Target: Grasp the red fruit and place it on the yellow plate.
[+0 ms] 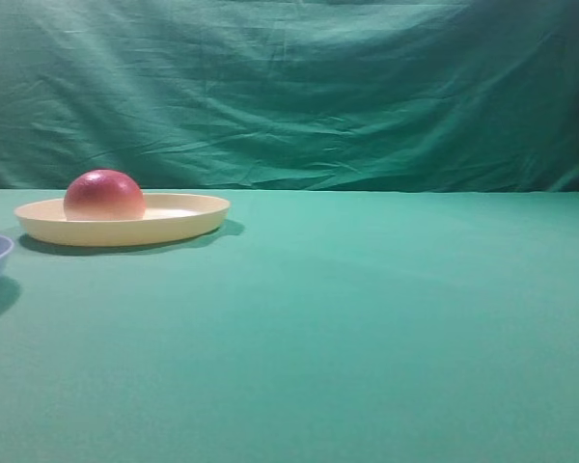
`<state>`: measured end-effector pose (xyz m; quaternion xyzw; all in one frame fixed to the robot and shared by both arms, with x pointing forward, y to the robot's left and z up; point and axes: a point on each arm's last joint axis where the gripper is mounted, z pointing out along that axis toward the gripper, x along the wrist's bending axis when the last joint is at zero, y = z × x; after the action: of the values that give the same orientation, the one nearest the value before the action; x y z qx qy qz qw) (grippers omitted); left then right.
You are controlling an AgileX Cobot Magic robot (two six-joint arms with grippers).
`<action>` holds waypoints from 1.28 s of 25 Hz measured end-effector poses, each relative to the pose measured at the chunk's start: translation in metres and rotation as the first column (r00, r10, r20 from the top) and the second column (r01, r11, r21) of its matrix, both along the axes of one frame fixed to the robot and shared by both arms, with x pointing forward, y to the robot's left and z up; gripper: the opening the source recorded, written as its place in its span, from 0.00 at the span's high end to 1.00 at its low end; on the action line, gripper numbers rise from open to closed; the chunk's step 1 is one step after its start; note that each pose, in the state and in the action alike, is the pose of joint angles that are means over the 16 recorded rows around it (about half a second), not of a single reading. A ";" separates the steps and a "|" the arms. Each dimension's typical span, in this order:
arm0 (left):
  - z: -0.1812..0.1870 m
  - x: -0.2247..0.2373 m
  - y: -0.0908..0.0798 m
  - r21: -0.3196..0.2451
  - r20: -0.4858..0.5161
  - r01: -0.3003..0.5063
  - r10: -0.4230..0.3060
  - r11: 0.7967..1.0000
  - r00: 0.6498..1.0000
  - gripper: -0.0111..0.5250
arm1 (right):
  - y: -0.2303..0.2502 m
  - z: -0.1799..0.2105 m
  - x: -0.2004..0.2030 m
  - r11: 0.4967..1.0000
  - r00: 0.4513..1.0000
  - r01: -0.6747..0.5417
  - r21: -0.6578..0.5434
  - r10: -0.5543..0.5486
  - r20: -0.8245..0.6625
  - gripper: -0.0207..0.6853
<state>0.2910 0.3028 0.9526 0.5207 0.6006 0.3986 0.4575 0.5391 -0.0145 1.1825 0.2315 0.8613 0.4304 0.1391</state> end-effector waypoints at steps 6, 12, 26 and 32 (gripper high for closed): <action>0.000 0.000 0.000 0.000 0.000 0.000 0.000 1.000 1.000 0.98 | -0.027 0.015 -0.002 0.997 0.996 0.076 0.000 -0.076 -0.053 0.97; 0.000 0.000 0.000 0.000 0.000 0.000 0.000 1.000 1.000 0.98 | -0.066 0.041 -0.017 0.983 0.983 0.180 -0.024 -0.181 -0.024 0.97; 0.000 0.000 0.000 0.000 0.000 0.000 0.000 1.000 1.000 0.98 | -0.181 0.060 -0.094 0.852 0.842 0.522 0.042 -0.522 0.134 0.97; 0.000 0.000 0.000 0.000 0.000 0.000 0.000 1.000 1.000 0.98 | -0.236 0.042 -0.139 0.738 0.726 0.668 0.101 -0.675 0.134 0.97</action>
<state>0.2910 0.3028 0.9526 0.5207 0.6006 0.3986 0.4575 0.4000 -0.2503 1.2247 0.4946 0.6951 0.3876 0.3492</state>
